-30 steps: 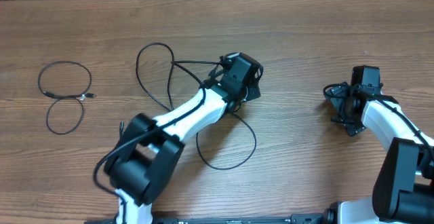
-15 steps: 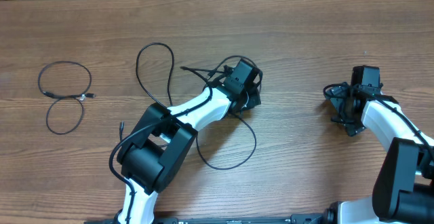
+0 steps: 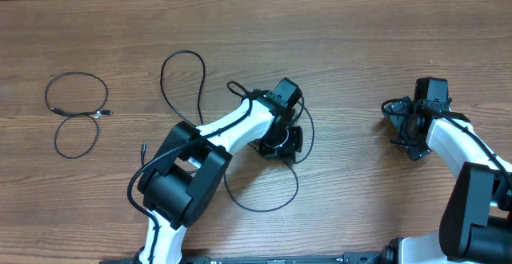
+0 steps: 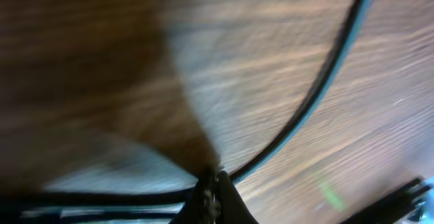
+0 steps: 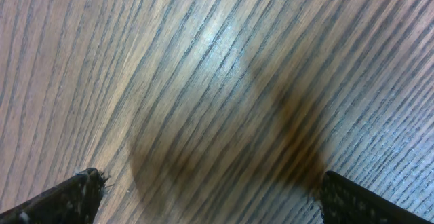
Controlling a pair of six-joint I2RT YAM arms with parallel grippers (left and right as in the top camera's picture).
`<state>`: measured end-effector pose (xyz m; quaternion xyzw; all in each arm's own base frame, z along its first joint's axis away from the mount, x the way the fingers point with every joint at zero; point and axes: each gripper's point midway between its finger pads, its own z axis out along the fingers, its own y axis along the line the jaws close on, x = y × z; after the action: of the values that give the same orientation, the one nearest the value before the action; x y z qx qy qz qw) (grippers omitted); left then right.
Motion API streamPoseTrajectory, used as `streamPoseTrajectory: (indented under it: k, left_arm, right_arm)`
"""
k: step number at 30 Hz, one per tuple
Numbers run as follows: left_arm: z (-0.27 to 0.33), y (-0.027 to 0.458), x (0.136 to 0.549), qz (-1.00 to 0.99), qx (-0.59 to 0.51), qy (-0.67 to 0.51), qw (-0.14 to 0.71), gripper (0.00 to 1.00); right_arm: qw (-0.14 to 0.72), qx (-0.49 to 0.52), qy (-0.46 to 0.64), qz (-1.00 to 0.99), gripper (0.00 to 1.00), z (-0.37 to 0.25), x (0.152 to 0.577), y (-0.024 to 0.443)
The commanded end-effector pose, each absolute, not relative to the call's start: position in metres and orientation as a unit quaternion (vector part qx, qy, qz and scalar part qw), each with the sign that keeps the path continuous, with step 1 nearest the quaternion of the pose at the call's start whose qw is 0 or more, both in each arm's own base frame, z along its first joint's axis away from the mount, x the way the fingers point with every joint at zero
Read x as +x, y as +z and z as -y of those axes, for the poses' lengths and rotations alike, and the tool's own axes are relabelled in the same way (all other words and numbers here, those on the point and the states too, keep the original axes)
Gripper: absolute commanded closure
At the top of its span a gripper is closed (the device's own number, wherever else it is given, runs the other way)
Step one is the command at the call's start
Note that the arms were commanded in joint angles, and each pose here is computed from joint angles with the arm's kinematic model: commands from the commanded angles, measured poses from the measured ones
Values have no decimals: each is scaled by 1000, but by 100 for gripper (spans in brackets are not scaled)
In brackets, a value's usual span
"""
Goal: Untangle cables
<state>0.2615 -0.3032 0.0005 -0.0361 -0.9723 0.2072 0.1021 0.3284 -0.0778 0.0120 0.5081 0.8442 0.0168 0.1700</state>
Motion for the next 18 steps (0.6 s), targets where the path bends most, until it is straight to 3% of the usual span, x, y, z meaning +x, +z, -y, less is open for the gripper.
streamPoseTrajectory:
  k: [1, 8, 14, 17, 18]
  left_arm:
    - [297, 8, 274, 980, -66, 168, 88, 96]
    - [299, 37, 286, 985, -27, 148, 84, 96]
    - [285, 23, 277, 981, 119, 104, 110, 93]
    - [268, 11, 271, 964, 234, 56, 112, 85]
    - [265, 9, 270, 961, 250, 48, 111, 75]
  right_arm:
    - [180, 506, 16, -844, 0, 80, 330, 17]
    - [180, 506, 16, -844, 0, 80, 330, 17]
    - [180, 506, 16, -844, 0, 80, 330, 17]
    - [180, 506, 16, -844, 0, 80, 330, 17]
    - [180, 506, 16, -843, 0, 80, 330, 17]
